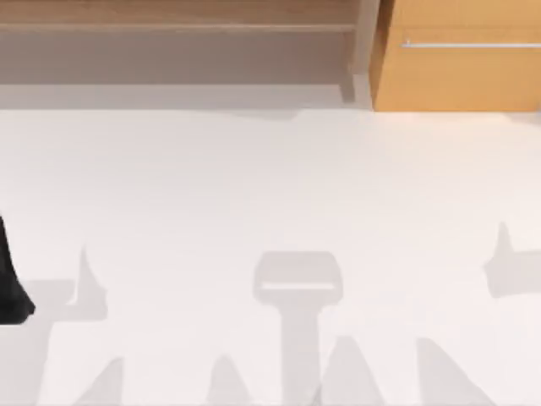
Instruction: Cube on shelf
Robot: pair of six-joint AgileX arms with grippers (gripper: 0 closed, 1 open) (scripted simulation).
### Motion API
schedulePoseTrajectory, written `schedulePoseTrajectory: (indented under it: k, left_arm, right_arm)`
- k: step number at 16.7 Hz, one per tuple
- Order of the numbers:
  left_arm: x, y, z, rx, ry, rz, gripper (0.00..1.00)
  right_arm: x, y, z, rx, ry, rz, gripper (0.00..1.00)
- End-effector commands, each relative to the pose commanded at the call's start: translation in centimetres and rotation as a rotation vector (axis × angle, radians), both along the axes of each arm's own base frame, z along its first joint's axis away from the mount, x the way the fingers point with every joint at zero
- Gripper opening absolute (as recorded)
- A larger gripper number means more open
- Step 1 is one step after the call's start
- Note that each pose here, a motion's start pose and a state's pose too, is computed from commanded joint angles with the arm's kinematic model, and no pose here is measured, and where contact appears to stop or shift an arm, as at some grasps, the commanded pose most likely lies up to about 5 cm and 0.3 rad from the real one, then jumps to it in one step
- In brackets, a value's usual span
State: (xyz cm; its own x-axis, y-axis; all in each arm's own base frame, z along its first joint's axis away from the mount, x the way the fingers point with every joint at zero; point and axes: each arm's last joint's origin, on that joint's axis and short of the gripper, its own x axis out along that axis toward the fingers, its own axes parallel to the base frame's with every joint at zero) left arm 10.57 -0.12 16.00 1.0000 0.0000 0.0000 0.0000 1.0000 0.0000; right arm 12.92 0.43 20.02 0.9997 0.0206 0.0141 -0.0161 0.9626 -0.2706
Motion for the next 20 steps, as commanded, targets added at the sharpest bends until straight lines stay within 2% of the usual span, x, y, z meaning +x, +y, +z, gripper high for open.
schedulePoseTrajectory:
  k: [6, 10, 13, 16, 20]
  left_arm:
    - [0.0, 0.0, 0.0, 0.000, 0.000, 0.000, 1.00]
    - [0.0, 0.0, 0.0, 0.000, 0.000, 0.000, 1.00]
    - [0.0, 0.0, 0.0, 0.000, 0.000, 0.000, 1.00]
    - [0.0, 0.0, 0.0, 0.000, 0.000, 0.000, 1.00]
    - [0.0, 0.0, 0.0, 0.000, 0.000, 0.000, 1.00]
  right_arm:
    - [7.3, 1.8, 3.6, -0.402, -0.029, 0.036, 1.00]
    - [14.3, 3.6, 3.3, -0.692, -0.059, 0.027, 1.00]
    - [19.5, 4.9, 0.6, -0.893, -0.057, 0.008, 1.00]
    - [23.6, 5.8, -3.6, -1.067, -0.034, -0.011, 1.00]
    - [26.7, 6.4, -8.9, -1.233, -0.004, -0.027, 1.00]
